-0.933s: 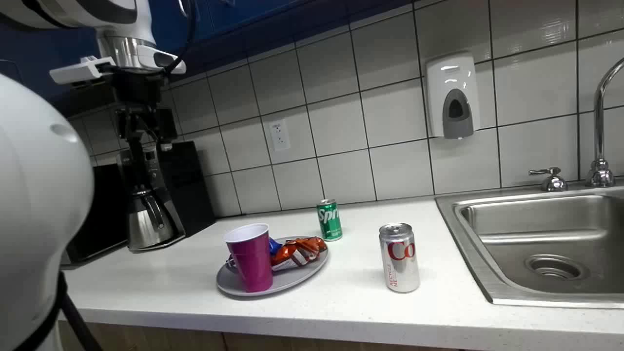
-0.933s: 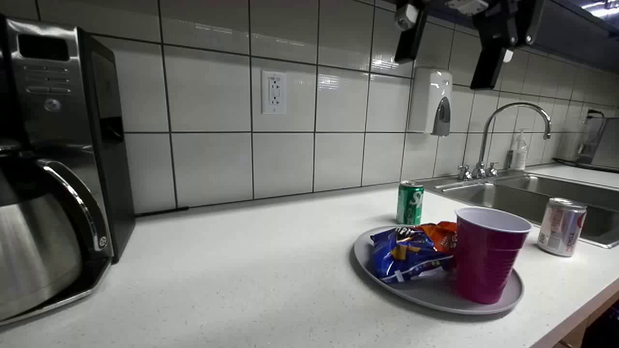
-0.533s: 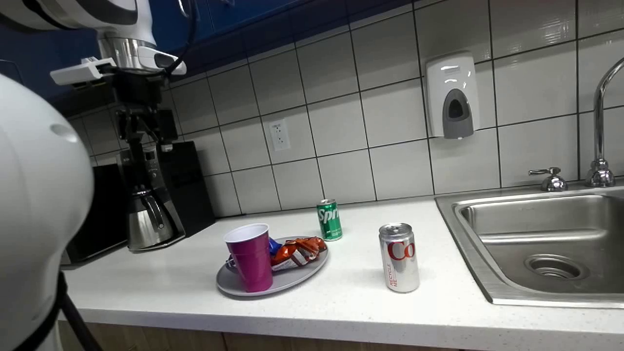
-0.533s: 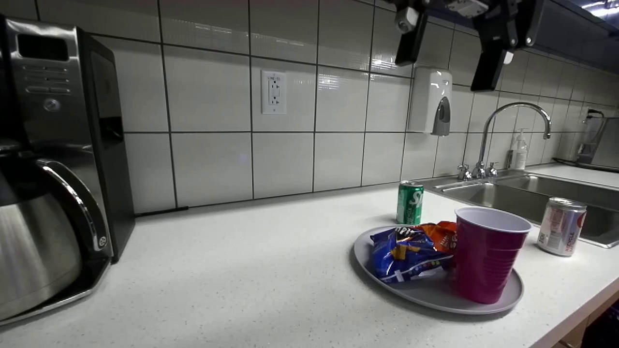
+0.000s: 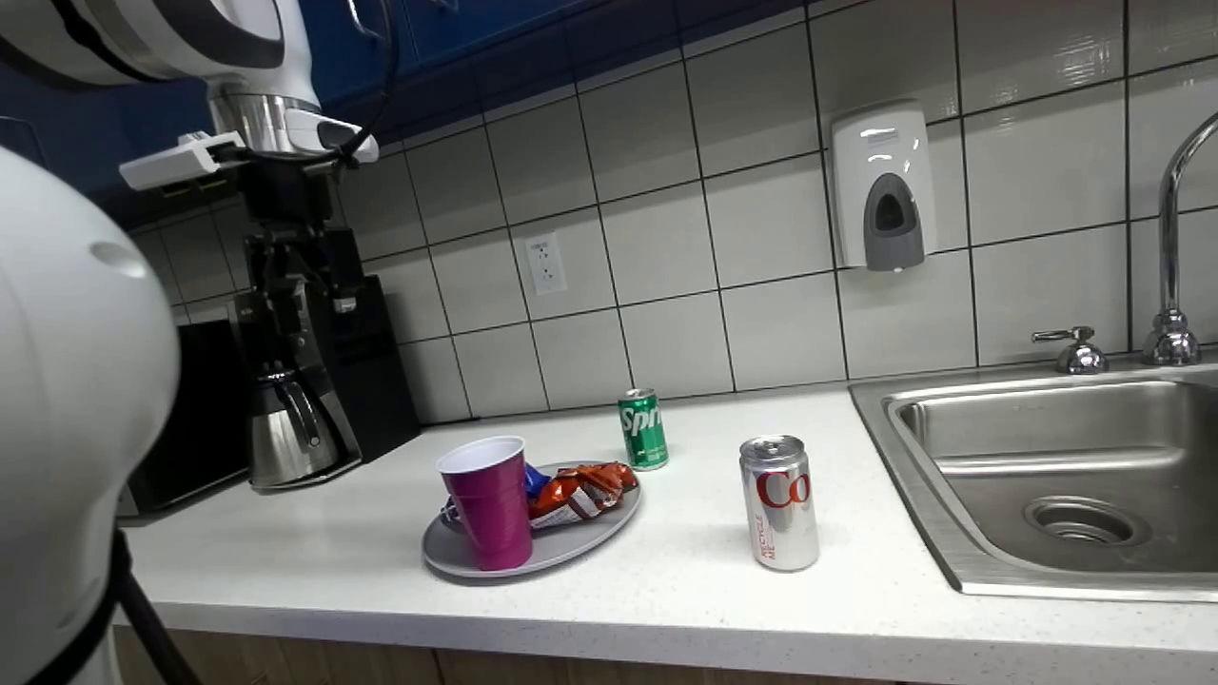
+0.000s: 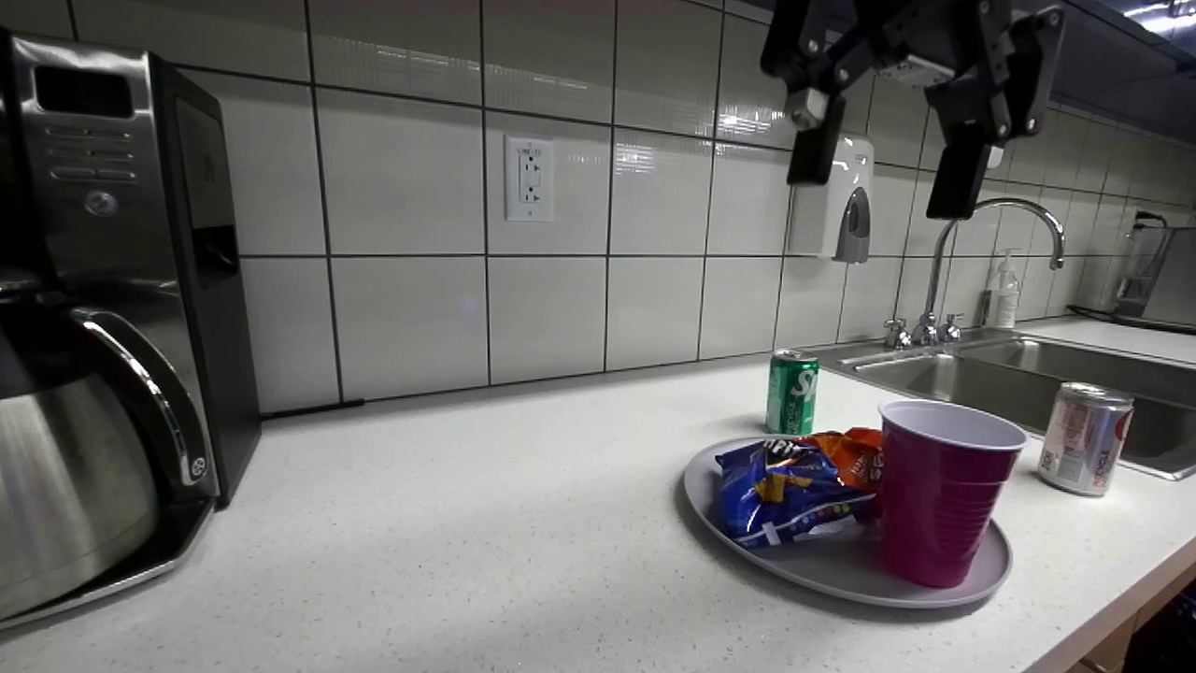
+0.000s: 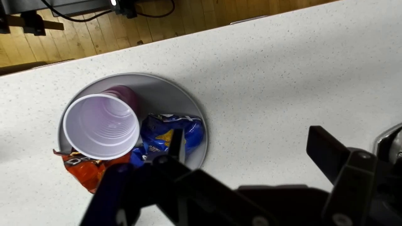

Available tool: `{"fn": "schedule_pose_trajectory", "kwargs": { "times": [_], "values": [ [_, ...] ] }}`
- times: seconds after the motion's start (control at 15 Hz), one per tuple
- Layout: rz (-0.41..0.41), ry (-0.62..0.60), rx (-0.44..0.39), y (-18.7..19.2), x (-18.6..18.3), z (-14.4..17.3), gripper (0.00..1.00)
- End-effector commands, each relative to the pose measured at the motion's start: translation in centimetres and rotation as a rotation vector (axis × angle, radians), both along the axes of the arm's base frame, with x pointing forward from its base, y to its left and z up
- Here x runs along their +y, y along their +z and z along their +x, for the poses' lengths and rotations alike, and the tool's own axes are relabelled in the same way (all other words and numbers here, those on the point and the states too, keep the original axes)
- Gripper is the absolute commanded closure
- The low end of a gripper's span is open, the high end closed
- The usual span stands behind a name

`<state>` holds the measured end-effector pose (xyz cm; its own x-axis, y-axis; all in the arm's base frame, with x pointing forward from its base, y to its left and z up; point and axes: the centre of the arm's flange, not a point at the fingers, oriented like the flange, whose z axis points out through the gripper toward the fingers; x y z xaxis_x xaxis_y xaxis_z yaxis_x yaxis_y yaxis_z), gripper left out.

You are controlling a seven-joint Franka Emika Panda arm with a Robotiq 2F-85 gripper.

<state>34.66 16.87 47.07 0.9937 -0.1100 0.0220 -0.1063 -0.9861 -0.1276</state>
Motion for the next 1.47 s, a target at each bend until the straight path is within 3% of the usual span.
{"fn": "schedule_pose_trajectory", "kwargs": {
  "times": [0.0,0.87,1.4],
  "values": [
    [-0.032,-0.023,-0.023,-1.3,-1.0,0.4,0.00],
    [-0.098,-0.094,-0.045,-5.7,-3.4,1.0,0.00],
    [-0.092,-0.119,-0.026,-8.4,-5.3,1.8,0.00]
  ]
}}
